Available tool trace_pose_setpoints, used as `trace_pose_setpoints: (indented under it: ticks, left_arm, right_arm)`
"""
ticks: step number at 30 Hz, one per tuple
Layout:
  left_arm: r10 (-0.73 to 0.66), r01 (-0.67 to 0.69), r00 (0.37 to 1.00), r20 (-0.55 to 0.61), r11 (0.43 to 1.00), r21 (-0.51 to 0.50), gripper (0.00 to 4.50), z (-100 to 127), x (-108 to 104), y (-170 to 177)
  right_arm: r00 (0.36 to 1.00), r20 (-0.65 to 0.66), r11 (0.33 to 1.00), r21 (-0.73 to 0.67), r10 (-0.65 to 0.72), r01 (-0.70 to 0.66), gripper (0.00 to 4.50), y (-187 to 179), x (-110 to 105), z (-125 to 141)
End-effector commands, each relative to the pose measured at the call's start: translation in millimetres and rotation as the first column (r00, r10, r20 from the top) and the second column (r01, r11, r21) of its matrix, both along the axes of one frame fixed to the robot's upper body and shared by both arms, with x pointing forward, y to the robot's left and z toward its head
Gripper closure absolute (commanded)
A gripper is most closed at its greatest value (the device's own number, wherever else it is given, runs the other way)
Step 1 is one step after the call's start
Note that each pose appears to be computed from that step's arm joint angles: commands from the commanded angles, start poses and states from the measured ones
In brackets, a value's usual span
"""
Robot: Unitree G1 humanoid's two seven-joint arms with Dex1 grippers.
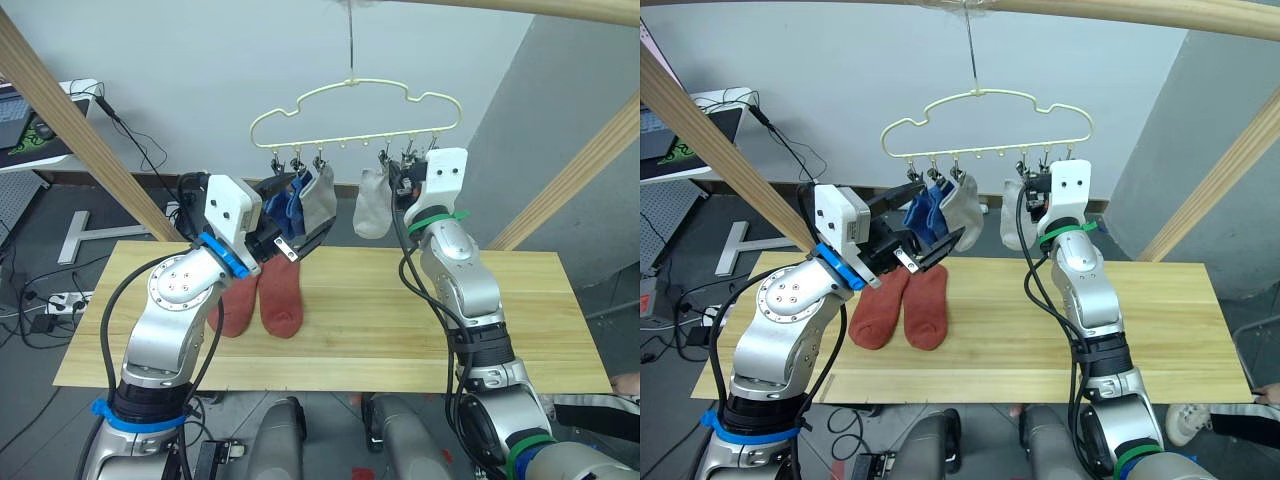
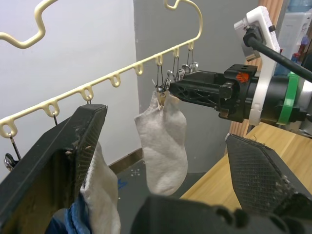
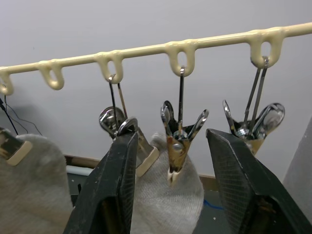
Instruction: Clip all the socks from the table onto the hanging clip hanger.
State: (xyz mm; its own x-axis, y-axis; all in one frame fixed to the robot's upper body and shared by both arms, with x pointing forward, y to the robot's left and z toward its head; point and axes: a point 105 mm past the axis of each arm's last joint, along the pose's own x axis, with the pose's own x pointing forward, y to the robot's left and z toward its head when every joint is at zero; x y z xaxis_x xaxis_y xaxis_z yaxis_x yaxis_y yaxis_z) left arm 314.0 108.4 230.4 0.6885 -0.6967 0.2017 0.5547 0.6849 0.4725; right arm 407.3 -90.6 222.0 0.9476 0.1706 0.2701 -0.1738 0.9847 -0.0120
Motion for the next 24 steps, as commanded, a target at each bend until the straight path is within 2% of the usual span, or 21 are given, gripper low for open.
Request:
trace_pose_setpoints:
  ticks: [1, 24]
  left_arm:
    - [-0.034, 0.034, 0.998, 0.062, 0.999, -0.012, 0.00, 15, -10, -9]
    - [-0.045, 0.048, 0.994, 0.103, 0.999, -0.026, 0.00, 26, -9, -15]
  right_arm:
    - [0.998, 0.068, 1.000, 0.019, -0.011, 0.009, 2.20, -2, 2, 20]
    - [0.994, 0.091, 0.997, 0.036, 0.058, -0.062, 2.20, 15, 10, 32]
